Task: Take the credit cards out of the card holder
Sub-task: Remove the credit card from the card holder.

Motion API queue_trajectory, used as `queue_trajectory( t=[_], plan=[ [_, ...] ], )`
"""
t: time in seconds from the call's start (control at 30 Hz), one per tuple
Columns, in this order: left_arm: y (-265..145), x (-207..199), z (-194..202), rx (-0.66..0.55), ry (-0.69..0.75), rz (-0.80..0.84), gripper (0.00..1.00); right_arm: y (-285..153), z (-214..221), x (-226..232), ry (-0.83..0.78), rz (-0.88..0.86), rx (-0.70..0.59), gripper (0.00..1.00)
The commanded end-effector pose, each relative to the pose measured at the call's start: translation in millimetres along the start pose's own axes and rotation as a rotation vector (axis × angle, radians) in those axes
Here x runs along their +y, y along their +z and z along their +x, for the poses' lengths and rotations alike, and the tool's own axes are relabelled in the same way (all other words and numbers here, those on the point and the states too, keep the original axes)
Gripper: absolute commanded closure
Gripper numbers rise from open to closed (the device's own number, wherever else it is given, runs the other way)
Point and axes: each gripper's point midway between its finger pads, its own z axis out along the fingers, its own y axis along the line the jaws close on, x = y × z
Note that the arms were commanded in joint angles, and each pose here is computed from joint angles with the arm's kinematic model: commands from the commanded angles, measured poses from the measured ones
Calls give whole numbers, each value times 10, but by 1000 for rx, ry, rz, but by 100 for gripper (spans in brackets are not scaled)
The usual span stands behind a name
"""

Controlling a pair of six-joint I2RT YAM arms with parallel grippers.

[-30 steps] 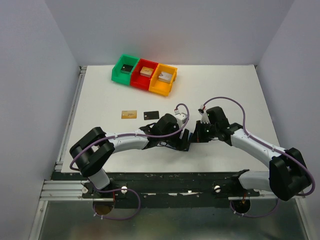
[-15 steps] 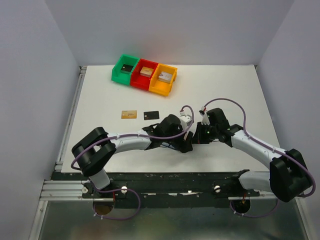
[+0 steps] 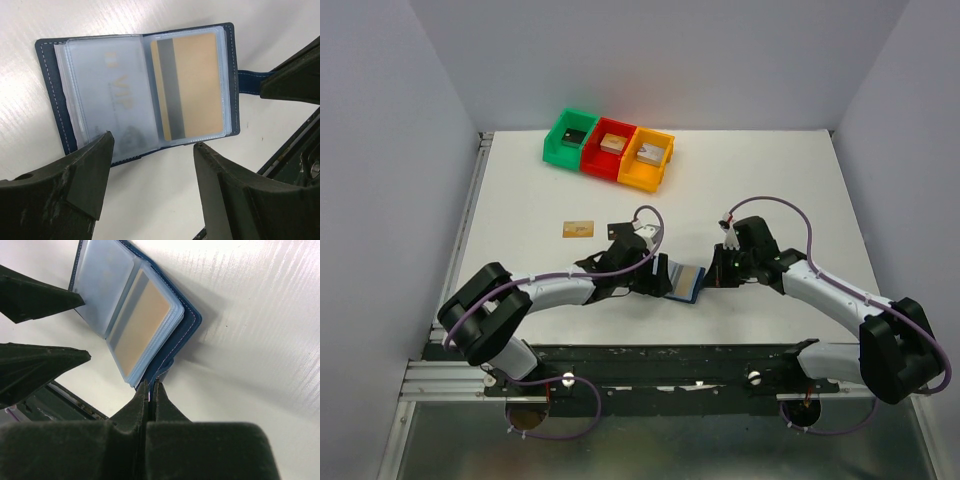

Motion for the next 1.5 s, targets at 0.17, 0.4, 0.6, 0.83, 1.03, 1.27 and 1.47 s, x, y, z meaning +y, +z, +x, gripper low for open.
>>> queue_trajectory(
  t=[0.17,0.4,0.6,0.83,1.03,1.27,1.47],
  plan=[
    [15,-12,28,1,-15,6,21,15,36,-41,12,13,8,100],
    [124,-138,71,58,23,51,21,21,60,-37,15,8,18,100],
    [214,-383,83,105,93,141,21,37,63,-40,15,8,25,100],
    [266,-571,108,137,149,219,21,43,63,-46,14,11,27,100],
    [282,-727,124,151,198,282,22,38,61,-61,17,20,23,100],
    [322,-921,198,194,262,347,22,38,69,-115,32,48,12,100],
    [362,-1060,263,230,303,394,21,68,123,-148,56,56,24,100]
  ],
)
